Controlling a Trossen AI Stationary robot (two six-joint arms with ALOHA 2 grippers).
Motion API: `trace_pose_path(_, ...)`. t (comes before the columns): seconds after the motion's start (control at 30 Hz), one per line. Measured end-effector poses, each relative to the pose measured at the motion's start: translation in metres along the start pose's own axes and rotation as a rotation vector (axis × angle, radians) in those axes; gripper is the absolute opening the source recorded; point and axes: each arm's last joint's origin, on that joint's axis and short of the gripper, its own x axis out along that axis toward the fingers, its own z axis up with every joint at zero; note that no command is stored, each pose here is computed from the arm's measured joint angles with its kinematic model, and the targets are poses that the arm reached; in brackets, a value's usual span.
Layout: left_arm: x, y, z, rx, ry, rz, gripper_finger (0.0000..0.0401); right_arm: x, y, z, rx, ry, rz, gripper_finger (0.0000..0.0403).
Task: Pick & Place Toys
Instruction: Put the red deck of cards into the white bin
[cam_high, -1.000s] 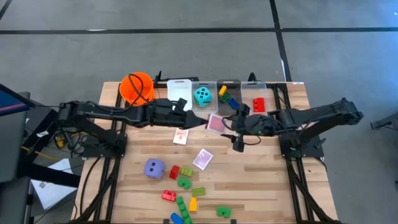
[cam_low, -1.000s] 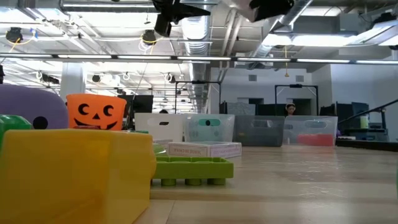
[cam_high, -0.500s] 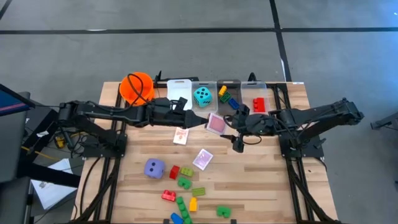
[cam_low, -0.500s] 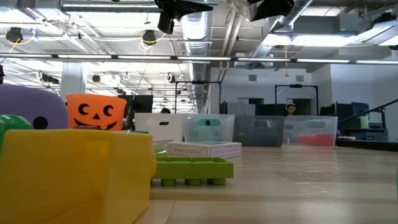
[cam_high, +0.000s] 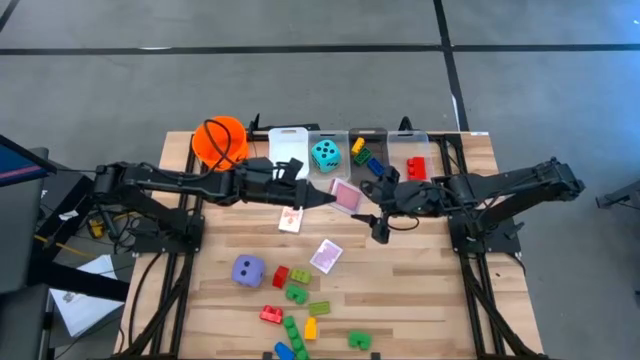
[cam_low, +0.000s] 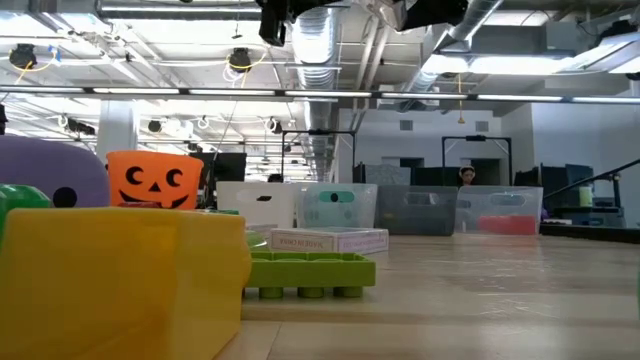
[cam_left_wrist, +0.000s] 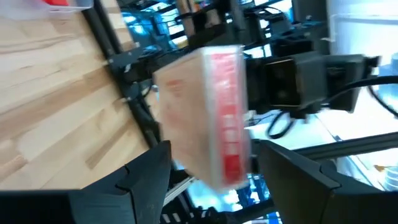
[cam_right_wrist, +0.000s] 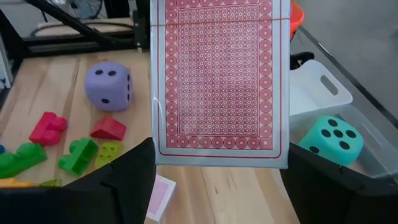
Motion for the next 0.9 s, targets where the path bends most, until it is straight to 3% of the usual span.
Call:
trace_pose_path(0.4, -0.0004, 0.0018, 0.0025, 0.05, -0.088, 0.046, 0.0215, 0.0001, 0.0013, 0.0012, 0.037, -0.006, 0.039, 0.0291)
trace_pose_path(0.9, -0.0008, 0.0024, 0.002, 0.081, -0.07, 0.051, 0.0065, 0.0003, 0.0015, -0.0005, 0.051, 0.007, 0.043, 0.029)
